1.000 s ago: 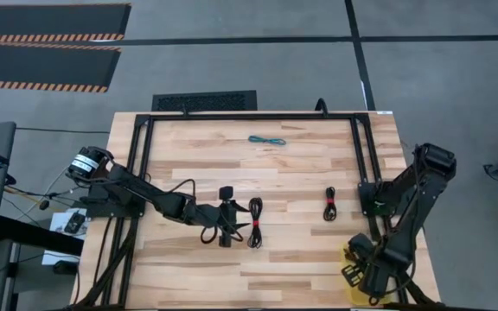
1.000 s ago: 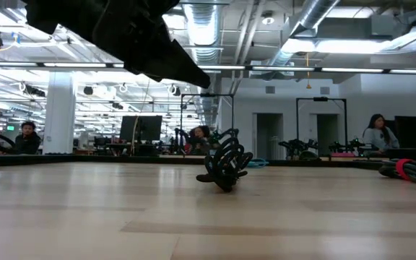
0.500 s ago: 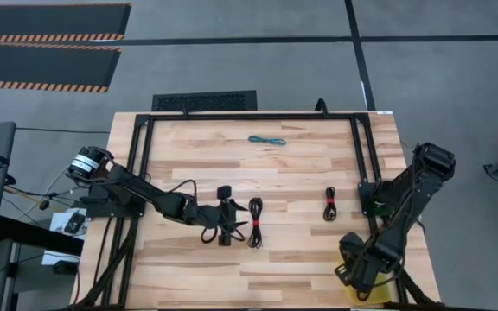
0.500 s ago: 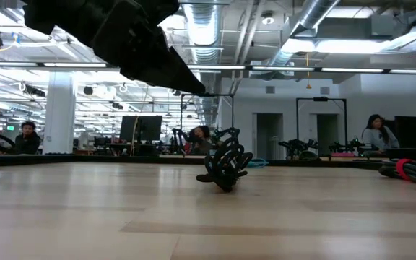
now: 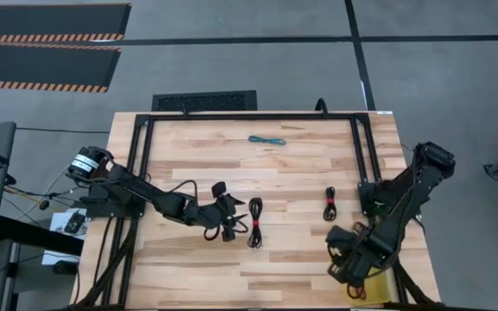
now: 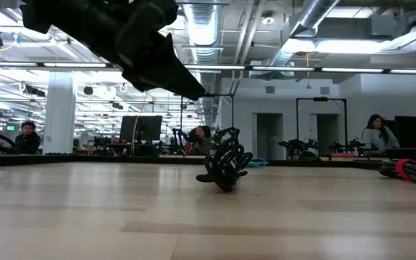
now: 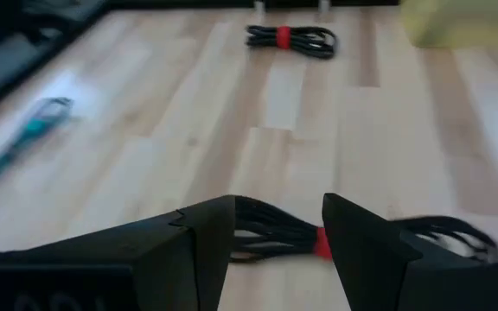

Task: Pick and place USB-C Cables
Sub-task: Put the blue charger cable into the yellow bin

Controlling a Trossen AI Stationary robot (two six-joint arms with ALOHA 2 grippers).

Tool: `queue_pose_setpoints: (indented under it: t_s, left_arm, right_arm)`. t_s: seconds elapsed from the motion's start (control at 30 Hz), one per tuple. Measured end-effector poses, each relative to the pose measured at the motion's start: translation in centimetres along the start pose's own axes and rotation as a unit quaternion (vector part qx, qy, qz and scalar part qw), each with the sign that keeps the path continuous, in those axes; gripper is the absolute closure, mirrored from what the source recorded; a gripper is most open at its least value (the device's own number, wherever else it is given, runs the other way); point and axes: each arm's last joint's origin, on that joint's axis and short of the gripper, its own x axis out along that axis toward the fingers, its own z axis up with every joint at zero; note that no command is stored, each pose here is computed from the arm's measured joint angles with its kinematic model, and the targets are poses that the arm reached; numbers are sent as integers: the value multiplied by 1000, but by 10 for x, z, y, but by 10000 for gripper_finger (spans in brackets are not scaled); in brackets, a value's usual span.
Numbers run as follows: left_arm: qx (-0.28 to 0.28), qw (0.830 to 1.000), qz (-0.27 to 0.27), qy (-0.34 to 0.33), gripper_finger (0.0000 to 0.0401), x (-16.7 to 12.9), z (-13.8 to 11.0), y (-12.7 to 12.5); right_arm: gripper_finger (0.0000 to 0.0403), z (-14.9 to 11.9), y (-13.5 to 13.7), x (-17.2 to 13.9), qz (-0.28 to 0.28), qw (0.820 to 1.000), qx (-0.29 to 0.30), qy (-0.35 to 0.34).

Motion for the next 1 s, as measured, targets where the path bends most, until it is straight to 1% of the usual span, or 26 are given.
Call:
queue_pose_setpoints:
  t_s: [0.1,0.17,0.2,0.27,0.33,0.43,0.5,0.6,0.7,0.77,0.83,0.87,1.0]
  left_arm:
    - [20,999,42,-13,232,8,5,15]
    - [15,998,62,-21,232,17,12,34]
    - [10,998,58,-17,232,23,16,46]
    - [-12,999,31,-10,232,34,21,73]
    - [-34,999,10,-8,232,43,26,102]
    - [-37,999,33,-12,232,50,32,144]
    - [-32,998,48,-18,232,52,37,168]
    - [-35,998,40,-32,232,52,44,200]
    - [-38,997,34,-50,232,50,50,221]
    - [-28,997,37,-67,232,50,55,231]
    - [-21,996,36,-78,232,57,60,240]
    - [-22,997,29,-71,232,62,59,244]
    - [-10,998,10,-67,232,91,64,252]
  right_arm:
    - [190,23,-5,2,-27,997,-31,-67]
    - [193,39,-10,3,-52,994,-28,-90]
    - [194,48,-14,4,-66,993,-21,-100]
    - [197,64,-19,5,-83,988,0,-128]
    - [200,76,-23,6,-99,984,-4,-151]
    - [203,88,-30,7,-130,976,-34,-170]
    - [206,93,-33,8,-154,967,-45,-198]
    - [210,100,-42,14,-198,948,-52,-242]
    - [213,106,-53,24,-233,932,-43,-274]
    - [215,111,-61,34,-248,928,-35,-275]
    - [216,116,-69,45,-258,926,-33,-274]
    - [216,119,-74,50,-263,925,-33,-274]
    - [216,137,-91,67,-277,920,-38,-275]
